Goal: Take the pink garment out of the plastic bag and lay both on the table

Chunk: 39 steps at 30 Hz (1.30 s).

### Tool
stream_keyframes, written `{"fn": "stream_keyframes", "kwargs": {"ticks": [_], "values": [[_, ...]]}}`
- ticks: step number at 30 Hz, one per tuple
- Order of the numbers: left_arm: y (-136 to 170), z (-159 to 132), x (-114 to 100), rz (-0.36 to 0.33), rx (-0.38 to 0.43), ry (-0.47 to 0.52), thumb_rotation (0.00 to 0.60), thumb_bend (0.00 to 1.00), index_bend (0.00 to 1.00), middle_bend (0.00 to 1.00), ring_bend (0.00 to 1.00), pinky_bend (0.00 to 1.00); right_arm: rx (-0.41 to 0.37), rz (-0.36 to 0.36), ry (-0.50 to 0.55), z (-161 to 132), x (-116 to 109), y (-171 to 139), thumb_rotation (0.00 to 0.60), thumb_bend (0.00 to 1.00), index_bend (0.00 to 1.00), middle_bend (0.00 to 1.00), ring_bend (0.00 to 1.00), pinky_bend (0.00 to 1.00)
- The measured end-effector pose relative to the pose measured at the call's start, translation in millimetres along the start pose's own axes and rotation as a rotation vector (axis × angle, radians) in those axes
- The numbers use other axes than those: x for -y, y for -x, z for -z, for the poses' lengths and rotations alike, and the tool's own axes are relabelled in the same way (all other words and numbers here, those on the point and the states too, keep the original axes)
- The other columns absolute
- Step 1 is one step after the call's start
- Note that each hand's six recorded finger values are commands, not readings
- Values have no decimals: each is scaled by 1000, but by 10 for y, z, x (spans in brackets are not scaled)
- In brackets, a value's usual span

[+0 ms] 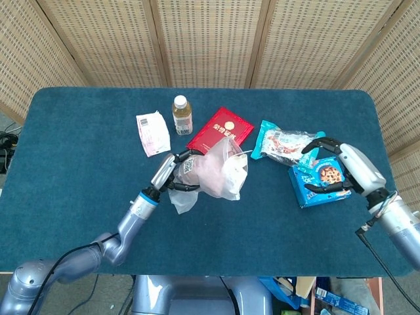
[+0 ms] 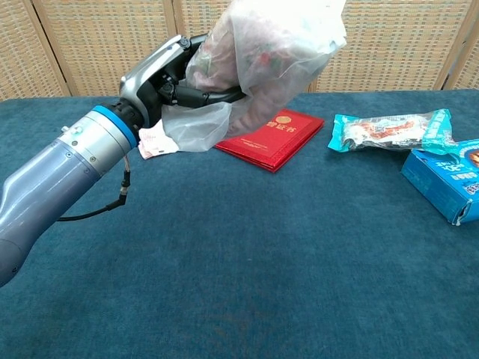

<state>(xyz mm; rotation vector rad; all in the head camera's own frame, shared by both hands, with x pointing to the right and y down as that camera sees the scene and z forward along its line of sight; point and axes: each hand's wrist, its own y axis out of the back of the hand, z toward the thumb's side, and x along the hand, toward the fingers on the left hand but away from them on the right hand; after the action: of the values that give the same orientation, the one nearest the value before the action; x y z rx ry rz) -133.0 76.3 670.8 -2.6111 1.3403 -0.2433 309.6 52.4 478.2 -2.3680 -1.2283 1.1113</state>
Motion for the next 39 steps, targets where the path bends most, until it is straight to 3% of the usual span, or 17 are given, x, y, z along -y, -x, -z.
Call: {"fn": "stream_keyframes", "kwargs": {"ticks": [15,25,39], "values": [[-119,-172,170,12,11,13,600,515,660,582,545,675,-17,-108,-12,-530,471,353,600,198,361,341,197,162],[-124,-195,306,33,12,17,600,514,660,582,544,675,-37,-137,-22,-737,740,480,600,198,361,330,197,162],[-124,-270,323,14,36,38,600,514,660,582,544,675,-36,-169,-95,-869,998,567,600,197,340,194,150,162]]}}
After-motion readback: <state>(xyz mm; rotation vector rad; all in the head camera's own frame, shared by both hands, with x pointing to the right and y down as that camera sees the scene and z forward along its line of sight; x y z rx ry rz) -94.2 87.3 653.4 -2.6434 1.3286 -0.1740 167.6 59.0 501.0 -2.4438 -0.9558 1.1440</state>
